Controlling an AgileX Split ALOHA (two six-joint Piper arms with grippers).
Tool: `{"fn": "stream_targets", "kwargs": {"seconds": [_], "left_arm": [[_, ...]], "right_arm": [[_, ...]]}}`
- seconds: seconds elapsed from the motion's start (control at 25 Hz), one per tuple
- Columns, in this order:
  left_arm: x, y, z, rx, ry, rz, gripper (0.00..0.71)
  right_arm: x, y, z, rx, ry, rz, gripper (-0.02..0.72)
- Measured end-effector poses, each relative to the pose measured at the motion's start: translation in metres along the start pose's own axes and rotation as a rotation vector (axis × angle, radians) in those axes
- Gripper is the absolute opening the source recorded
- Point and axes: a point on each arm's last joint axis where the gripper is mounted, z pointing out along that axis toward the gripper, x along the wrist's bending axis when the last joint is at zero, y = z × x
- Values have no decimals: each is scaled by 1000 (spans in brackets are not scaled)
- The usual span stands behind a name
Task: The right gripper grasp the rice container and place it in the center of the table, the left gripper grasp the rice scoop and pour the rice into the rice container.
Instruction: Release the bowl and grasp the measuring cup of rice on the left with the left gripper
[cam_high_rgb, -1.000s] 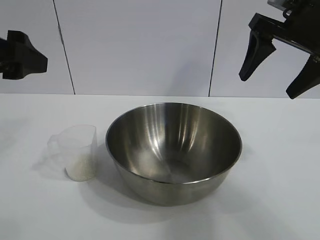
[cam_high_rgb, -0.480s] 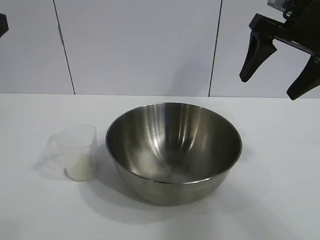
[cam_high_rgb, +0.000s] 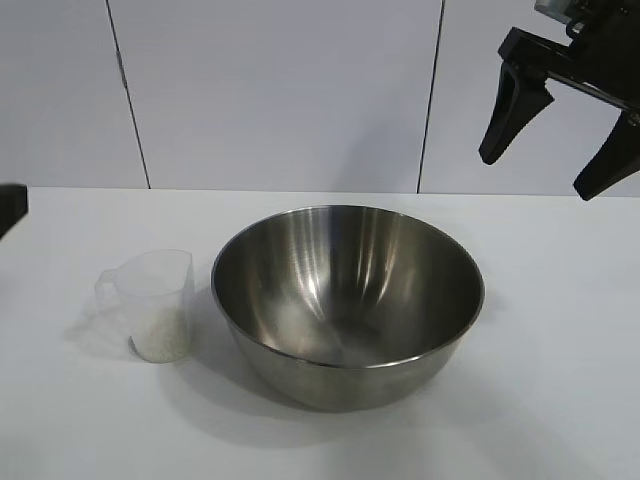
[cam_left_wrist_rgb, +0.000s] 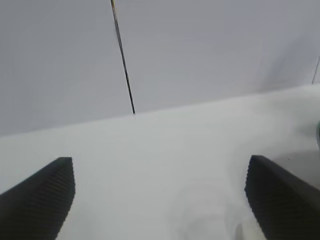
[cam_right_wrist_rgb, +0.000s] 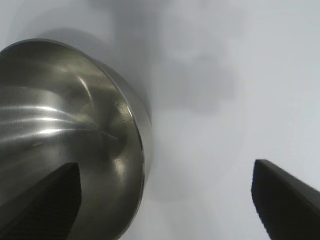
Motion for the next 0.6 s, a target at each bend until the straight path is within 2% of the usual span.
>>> {"fn": "stream_targets", "kwargs": {"seconds": [0.16,0.36,0.6], "left_arm": [[-9,-23,7,114,-71,40,662],[-12,-39,10,200,-89,53,658],[-15,-49,18,241,-96,60,654]], "right_arm": [[0,0,0,0,0,0,639],[0,0,0,0,0,0,639],[0,0,0,0,0,0,639]]}}
